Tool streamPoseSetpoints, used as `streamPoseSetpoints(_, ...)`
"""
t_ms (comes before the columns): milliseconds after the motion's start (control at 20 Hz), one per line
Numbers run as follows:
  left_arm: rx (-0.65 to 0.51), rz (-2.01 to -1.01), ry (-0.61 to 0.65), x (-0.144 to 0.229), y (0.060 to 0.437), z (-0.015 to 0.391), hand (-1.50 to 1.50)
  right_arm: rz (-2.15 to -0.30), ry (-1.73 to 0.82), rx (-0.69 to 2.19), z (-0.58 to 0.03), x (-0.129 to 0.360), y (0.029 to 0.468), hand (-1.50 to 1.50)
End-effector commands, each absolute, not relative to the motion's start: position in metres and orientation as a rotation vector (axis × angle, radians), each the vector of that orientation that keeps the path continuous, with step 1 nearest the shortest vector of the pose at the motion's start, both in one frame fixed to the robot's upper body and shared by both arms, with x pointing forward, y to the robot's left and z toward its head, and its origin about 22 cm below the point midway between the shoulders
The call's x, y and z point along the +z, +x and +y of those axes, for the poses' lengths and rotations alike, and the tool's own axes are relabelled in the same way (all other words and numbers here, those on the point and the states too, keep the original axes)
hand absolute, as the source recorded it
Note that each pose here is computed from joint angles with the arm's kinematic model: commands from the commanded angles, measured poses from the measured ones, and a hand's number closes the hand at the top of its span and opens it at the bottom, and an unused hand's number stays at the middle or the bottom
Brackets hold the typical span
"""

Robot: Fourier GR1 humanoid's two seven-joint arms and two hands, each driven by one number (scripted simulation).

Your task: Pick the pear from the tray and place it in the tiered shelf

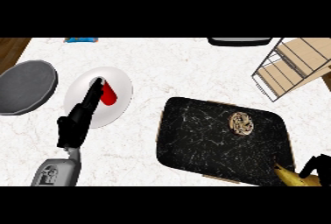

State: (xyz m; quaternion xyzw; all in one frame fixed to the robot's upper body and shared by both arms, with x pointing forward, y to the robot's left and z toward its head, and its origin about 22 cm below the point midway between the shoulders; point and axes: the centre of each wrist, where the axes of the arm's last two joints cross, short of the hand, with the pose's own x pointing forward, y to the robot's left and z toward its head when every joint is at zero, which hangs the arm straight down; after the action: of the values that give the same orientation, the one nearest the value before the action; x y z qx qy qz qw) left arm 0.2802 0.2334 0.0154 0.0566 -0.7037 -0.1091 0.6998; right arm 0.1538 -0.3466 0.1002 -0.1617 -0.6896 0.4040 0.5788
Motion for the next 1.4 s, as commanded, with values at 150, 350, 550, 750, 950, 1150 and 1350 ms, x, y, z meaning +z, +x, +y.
streamPoseSetpoints(150,-0.252,-1.566,0.129,0.011,0.281,0.223,0.0,-1.723,-0.464,0.797,-0.382,0.172,0.122,1.5)
streamPoseSetpoints(350,-0.256,-1.571,0.115,0.02,0.28,0.21,0.0,-1.761,-0.622,0.697,-0.399,0.21,0.133,1.5)
streamPoseSetpoints(550,-0.244,-1.576,0.111,0.004,0.283,0.226,0.0,-1.807,-0.675,0.592,-0.388,0.233,0.134,1.5)
streamPoseSetpoints(750,-0.264,-1.575,0.103,0.017,0.288,0.199,0.0,-1.839,-0.777,0.499,-0.399,0.269,0.145,1.5)
streamPoseSetpoints(950,-0.289,-1.567,0.104,0.019,0.281,0.215,0.0,-1.829,-0.853,0.481,-0.414,0.296,0.154,1.5)
streamPoseSetpoints(1150,-0.256,-1.566,0.09,0.021,0.262,0.218,0.0,-1.809,-0.877,0.443,-0.412,0.305,0.188,1.5)
streamPoseSetpoints(1350,-0.28,-1.582,0.109,0.006,0.278,0.231,0.0,-1.802,-0.947,0.408,-0.414,0.311,0.208,1.5)
